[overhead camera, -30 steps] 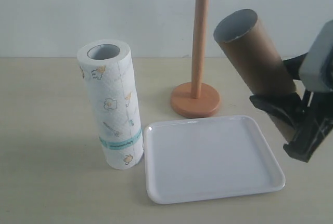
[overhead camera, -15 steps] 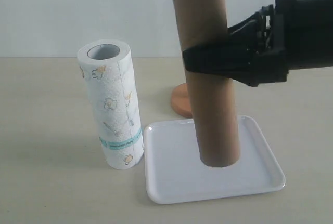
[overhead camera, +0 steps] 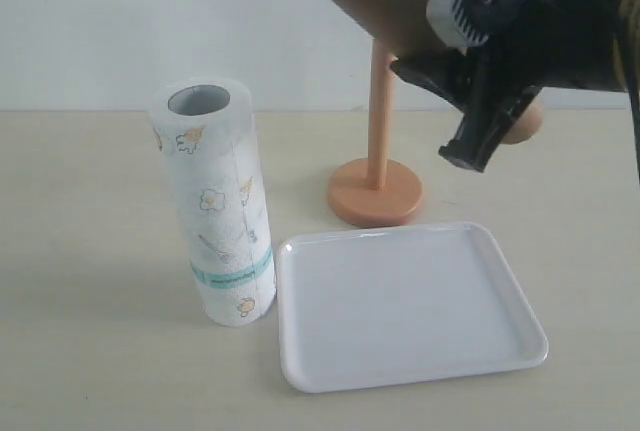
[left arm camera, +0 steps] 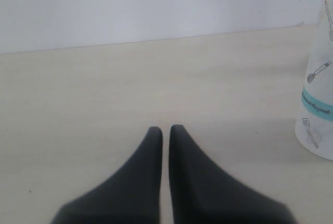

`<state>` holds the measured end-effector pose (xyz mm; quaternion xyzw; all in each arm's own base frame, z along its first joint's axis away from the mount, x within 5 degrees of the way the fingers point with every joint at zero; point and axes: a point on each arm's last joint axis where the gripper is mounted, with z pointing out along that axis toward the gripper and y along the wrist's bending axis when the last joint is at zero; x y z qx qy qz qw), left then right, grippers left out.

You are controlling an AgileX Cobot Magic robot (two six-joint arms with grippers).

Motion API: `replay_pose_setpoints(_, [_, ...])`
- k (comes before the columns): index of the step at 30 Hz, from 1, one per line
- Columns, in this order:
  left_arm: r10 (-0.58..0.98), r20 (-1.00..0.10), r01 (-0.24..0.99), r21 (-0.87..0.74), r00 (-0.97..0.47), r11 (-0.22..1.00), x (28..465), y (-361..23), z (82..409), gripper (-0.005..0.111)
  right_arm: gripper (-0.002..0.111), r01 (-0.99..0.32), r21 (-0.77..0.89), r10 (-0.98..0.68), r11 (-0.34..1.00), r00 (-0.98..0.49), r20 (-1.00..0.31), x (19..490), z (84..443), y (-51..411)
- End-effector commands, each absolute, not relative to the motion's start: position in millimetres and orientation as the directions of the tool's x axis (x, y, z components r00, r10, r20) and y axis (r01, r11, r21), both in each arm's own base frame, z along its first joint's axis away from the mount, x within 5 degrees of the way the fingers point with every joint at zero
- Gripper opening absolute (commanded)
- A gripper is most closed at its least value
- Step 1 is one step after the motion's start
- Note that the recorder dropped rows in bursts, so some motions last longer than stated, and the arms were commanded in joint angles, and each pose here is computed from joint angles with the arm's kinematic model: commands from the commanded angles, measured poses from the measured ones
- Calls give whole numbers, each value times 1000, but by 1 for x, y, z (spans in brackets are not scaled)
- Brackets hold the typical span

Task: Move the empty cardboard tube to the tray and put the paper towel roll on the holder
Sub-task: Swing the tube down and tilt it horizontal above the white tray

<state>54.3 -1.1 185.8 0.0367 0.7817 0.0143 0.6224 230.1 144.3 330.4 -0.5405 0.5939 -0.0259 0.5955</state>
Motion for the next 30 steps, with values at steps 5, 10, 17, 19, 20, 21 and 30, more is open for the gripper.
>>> replay_pose_setpoints(5, [69,-973,37,63,-220,997,54,-1,185,4,0,-504,-848,-843,166,373,-387,210,295,122])
replay_pose_setpoints(10, [69,-973,37,63,-220,997,54,-1,185,4,0,-451,-854,-941,258,82,-328,214,269,92])
replay_pose_setpoints(17, [69,-973,37,63,-220,997,54,-1,185,4,0,-405,-694,-759,595,-566,-322,225,265,63])
replay_pose_setpoints(19, [69,-973,37,63,-220,997,54,-1,185,4,0,-482,-642,-747,596,-626,-224,230,267,68])
replay_pose_setpoints(20, [69,-973,37,63,-220,997,54,-1,185,4,0,-554,-607,-776,570,-606,-175,233,266,74])
replay_pose_setpoints(21, [69,-973,37,63,-220,997,54,-1,185,4,0,-632,-590,-830,503,-543,-127,235,266,79])
replay_pose_setpoints(30, [69,-973,37,63,-220,997,54,-1,185,4,0,-894,-447,-990,39,27,-140,244,269,124])
